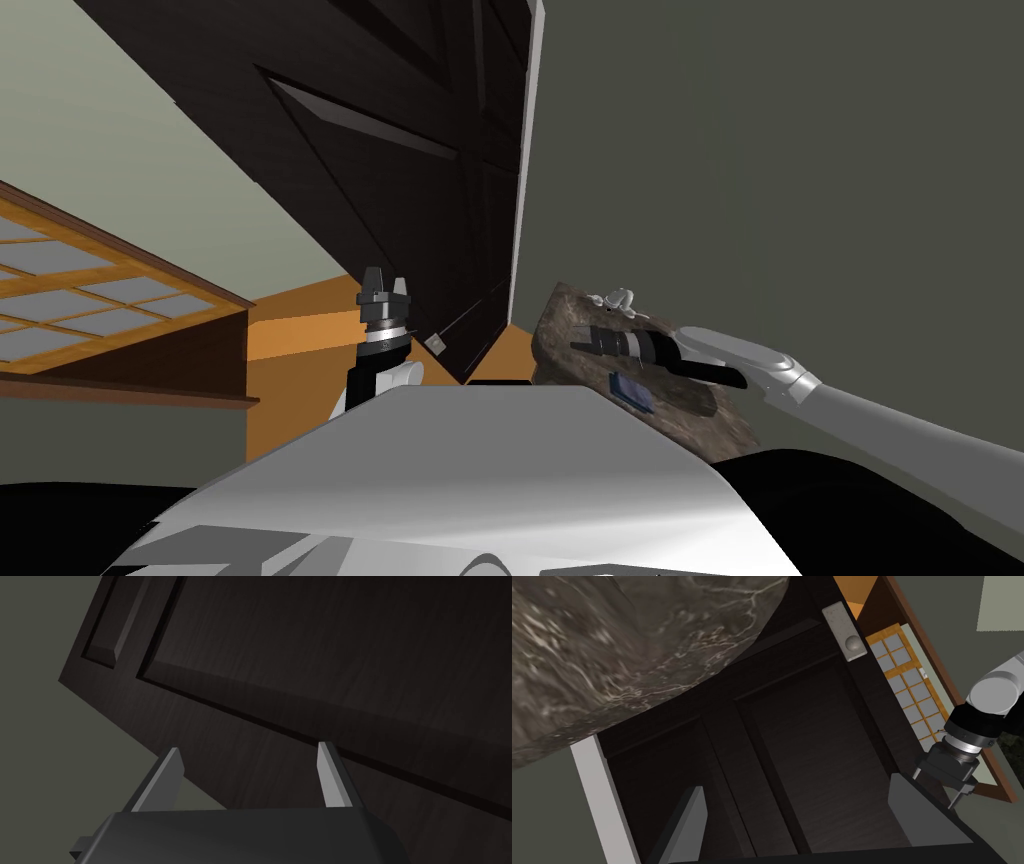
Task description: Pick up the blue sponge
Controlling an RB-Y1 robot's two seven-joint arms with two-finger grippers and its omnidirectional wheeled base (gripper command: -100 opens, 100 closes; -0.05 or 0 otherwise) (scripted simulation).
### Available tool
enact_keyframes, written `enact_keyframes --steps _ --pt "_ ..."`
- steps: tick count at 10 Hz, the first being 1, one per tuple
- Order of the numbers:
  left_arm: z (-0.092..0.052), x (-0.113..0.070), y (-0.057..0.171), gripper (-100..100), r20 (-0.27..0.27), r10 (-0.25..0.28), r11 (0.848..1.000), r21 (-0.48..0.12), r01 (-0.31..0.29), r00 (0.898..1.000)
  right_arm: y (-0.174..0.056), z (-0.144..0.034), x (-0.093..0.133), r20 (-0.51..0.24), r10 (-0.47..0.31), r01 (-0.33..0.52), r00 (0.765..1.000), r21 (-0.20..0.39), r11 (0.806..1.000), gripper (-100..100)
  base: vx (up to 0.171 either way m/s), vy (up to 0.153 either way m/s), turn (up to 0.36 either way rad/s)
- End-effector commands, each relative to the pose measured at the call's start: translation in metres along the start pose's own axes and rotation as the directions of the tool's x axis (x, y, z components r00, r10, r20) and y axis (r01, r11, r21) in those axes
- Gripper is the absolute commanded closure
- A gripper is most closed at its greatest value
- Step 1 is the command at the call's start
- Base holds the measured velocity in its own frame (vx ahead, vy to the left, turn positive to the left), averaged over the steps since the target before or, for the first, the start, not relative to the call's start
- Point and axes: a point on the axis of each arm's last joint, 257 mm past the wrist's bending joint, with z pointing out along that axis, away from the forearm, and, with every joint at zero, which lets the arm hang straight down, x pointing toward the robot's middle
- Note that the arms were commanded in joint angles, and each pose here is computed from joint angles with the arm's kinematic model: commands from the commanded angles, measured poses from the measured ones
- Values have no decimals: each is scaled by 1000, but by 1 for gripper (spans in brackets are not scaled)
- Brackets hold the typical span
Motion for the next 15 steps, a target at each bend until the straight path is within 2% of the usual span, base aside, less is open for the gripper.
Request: enact_keyframes --steps 1,4,7,8,11,13,14,15 --pt "0 0 0 0 0 0 1000 0 0 1000 -7 -6 10 -51 -8 9 999 13 1000 -100 -10 51 24" --pt "0 1 0 0 -1 -1 1000 0 1 1000 -29 -21 34 -173 -6 18 985 66 998 -100 -17 55 39" --pt "0 1 0 0 -1 -2 1000 0 2 1000 -41 -32 45 -257 -16 40 966 88 995 -100 -20 54 21" --pt "0 1 0 0 -1 -1 1000 0 1 1000 -51 -42 56 -303 -8 45 953 114 992 -100 -20 51 37" --pt "0 1 0 0 -1 -1 1000 0 1 1000 -62 -54 65 -378 -15 70 926 131 989 -100 -21 44 16" --pt "0 1 0 0 -1 -1 1000 0 1 1000 -80 -74 81 -469 -4 94 883 168 981 -100 -36 47 25" --pt "0 1 0 0 -1 -1 1000 0 1 1000 -82 -74 75 -477 -21 113 879 164 980 -100 -35 37 10" --pt "0 1 0 0 -1 -1 1000 0 1 1000 -81 -75 80 -481 -11 103 876 164 981 -100 -15 16 -6"
